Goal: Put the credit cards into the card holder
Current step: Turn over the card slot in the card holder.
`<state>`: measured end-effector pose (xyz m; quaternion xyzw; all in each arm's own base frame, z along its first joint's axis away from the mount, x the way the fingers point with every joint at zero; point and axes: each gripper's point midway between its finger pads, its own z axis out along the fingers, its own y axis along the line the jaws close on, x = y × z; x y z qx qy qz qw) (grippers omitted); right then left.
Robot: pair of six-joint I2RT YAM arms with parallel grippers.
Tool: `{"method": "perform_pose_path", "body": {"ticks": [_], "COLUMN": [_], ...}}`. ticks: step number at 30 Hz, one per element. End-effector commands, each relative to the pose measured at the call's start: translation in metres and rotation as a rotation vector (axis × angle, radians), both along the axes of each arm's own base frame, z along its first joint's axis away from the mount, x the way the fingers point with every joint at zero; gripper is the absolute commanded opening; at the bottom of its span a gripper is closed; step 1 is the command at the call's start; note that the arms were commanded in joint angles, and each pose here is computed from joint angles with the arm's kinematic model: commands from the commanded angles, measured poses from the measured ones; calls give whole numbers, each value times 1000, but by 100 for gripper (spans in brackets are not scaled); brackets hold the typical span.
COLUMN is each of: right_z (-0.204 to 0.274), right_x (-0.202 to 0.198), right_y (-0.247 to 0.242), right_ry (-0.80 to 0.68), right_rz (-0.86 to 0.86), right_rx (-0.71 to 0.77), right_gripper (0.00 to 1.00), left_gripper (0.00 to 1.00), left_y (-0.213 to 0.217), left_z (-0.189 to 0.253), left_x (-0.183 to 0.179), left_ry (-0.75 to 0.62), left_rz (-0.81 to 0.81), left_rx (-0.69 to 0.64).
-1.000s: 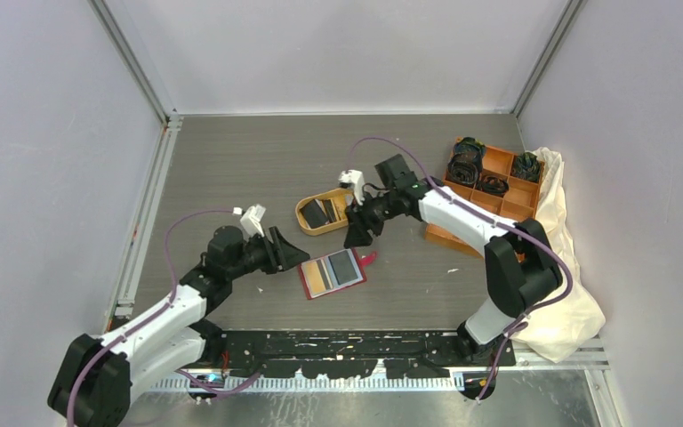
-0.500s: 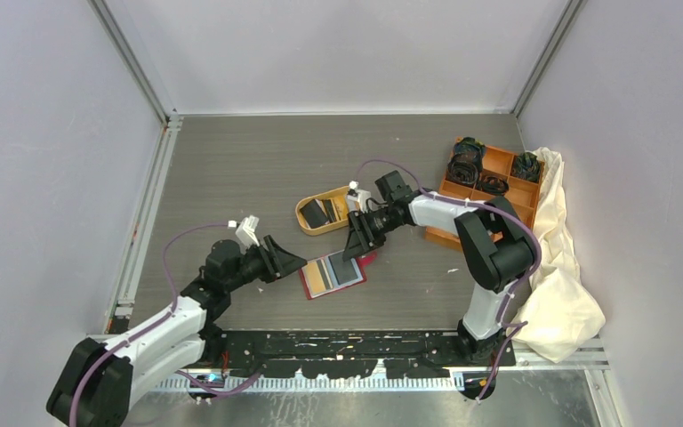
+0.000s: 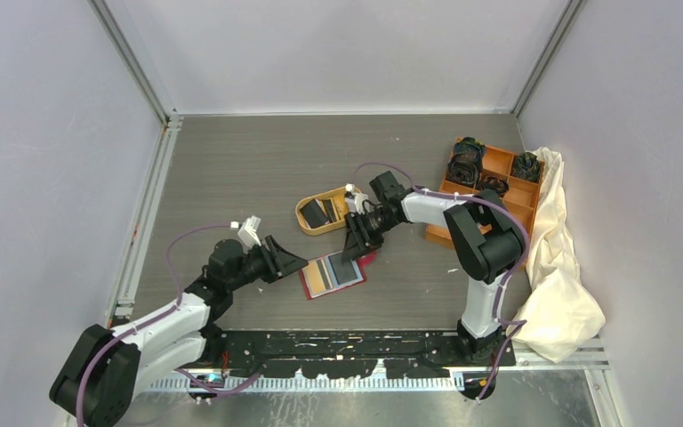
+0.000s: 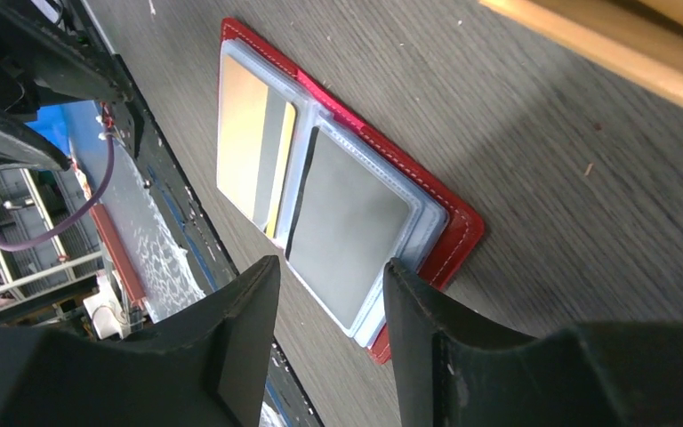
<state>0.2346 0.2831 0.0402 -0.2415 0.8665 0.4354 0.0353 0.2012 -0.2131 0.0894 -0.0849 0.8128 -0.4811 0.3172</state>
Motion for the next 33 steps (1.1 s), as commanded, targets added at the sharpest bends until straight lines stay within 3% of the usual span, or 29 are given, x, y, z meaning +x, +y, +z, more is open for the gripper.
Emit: {"method": "perform_pose_path", "body": {"ticks": [1,10,14,22,33], "right_z": [1,-8,-9,-13,17], "right_x": [9,12,12,12,-1], "right_y": [2,-2,-3,-4,20], "right_ry": [-31,-21,-20,-19,79], "right_rz": [-2,-19,-26,-34,-3], "right_rx": [-26,-76,-90,-126,73], "right_gripper": [52,52,53,56,51], "left_gripper": [42,39,32,27,19], "left_y": [-5,-6,-8,-14,-24], "left_z": [15,5,0,-10,-25], "left_x": [4,4,5,7,7], "left_ry": [-54,-25,-12,22,71], "left_rz": [-13,-18,-27,-54,-96], "left_rx": [-42,-28,-24,-25,-38]}}
